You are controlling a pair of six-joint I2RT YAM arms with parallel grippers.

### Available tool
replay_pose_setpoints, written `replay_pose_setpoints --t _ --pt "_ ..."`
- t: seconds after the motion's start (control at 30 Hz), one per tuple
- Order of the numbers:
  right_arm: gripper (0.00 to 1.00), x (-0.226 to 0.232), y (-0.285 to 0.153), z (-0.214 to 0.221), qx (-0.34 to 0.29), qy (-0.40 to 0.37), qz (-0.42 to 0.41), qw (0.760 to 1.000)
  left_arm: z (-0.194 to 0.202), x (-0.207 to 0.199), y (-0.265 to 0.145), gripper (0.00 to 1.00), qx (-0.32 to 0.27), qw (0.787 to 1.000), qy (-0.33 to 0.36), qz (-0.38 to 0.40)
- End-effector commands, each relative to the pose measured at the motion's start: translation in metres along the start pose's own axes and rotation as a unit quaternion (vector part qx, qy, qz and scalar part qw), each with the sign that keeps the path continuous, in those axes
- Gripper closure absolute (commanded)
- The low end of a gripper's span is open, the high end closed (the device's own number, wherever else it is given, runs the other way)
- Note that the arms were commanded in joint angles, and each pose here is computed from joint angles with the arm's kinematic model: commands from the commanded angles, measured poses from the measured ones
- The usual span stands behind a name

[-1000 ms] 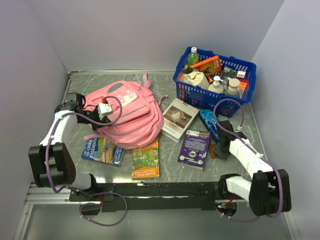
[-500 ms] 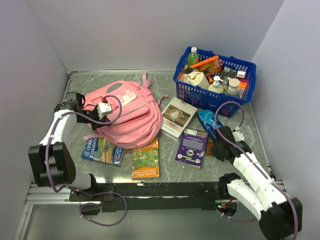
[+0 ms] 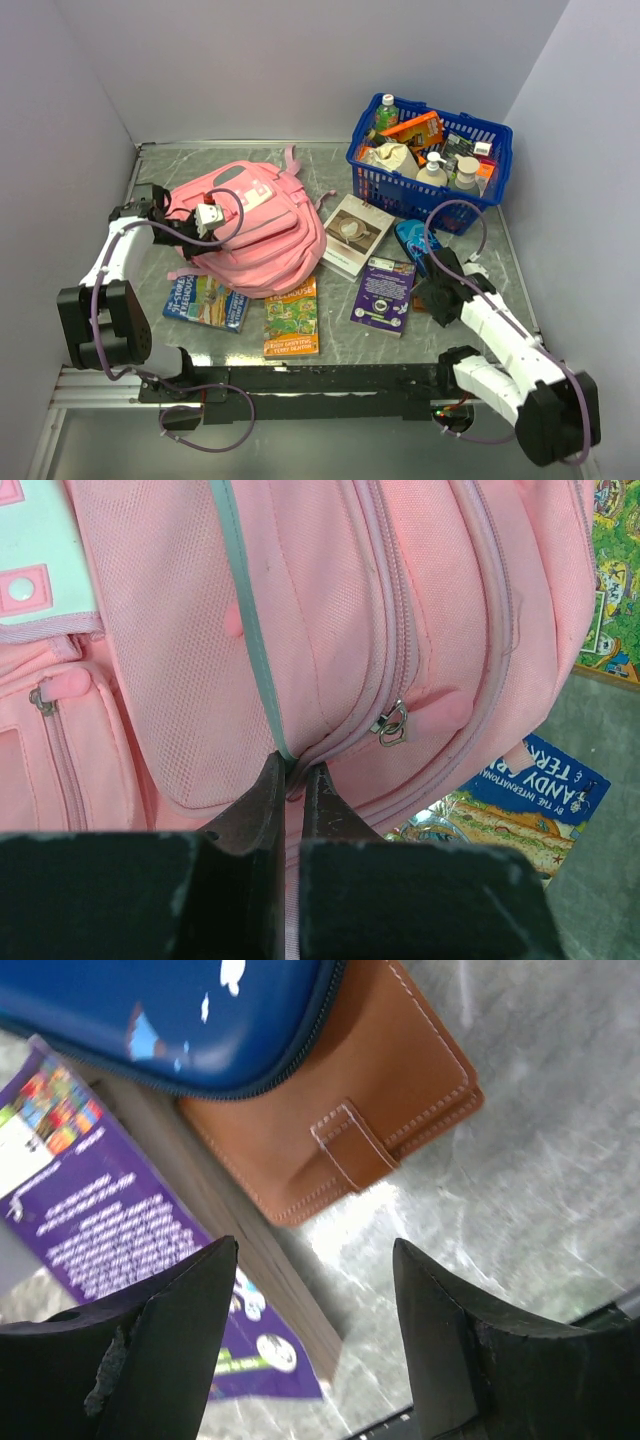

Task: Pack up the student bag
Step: Move the personal item to the center of the board, then adjust the personal item at the center of the board.

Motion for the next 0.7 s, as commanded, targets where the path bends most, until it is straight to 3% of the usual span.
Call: replay_pose_setpoints --t 0.0,0.3,0.67 --pt "0.29 0.032 0.002 -0.020 -0.027 0.047 -0.022 0.998 -0.009 0.001 -0.002 0.98 -0.022 1.000 -0.019 0.006" --pt "0.19 0.032 0.024 -0.023 -0.045 0.075 0.022 0.996 -0.003 -0.001 0.001 0.98 -0.013 1.000 -0.023 0.011" --pt "0.28 0.012 0.046 0.007 0.015 0.066 0.063 0.996 -0.001 -0.001 0.000 0.99 -0.005 1.000 -0.023 0.011"
Point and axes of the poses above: each gripper's point midway between its finger pads, its own y axis out along the fingers, its own x axis along the line the jaws close on, z = x × y, the point moved 4 cm from there along -y, back along the fingers, and after that the axes turned 1 degree about y, right-handed, at the moved point
